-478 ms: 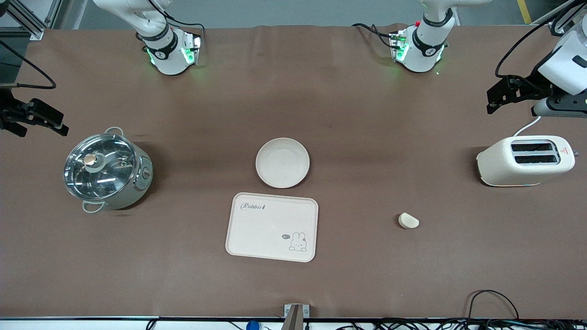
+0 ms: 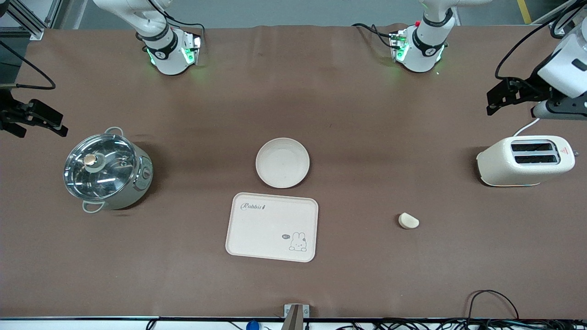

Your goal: Place bun in plate and plate on tray

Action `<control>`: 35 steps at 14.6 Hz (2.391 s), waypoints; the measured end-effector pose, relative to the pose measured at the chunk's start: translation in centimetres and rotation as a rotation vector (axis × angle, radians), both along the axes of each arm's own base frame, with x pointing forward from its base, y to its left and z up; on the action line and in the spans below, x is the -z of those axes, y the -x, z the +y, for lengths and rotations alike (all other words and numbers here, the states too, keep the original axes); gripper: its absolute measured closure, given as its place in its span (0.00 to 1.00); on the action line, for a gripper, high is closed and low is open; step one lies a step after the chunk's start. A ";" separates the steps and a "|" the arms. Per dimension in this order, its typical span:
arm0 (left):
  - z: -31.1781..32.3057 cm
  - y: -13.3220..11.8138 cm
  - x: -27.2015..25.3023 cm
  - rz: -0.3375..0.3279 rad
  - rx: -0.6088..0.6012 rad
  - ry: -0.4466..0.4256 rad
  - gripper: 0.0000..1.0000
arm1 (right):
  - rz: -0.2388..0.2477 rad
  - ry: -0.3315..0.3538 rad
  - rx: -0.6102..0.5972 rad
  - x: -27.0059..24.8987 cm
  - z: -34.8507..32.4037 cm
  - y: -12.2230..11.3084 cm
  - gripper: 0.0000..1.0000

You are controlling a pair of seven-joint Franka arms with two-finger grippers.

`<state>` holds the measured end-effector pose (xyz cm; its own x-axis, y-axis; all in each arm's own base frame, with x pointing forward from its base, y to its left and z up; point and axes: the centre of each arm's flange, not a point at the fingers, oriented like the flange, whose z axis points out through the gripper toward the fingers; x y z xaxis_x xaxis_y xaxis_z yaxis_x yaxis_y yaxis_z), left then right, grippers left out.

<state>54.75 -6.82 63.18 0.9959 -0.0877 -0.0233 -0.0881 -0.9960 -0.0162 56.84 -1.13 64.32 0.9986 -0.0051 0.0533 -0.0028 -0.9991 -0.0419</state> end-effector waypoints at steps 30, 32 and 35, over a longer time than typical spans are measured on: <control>-7.3 -13.7 44.6 -0.064 -0.726 0.102 0.69 | 0.039 -0.391 0.099 29.6 16.8 8.3 0.00; -7.3 -13.7 44.5 -0.065 -0.703 0.102 0.78 | 0.021 -0.391 0.111 31.0 17.8 9.3 0.00; -8.8 -13.4 44.3 -0.052 -0.681 0.111 0.78 | 0.035 -0.397 0.148 33.8 19.4 10.6 0.00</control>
<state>68.17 -15.61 18.89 0.8294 0.5587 -0.0008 0.5559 -0.8250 0.1019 46.23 18.23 30.56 0.9867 -0.1617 -0.0159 -0.1533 -0.8942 -0.4206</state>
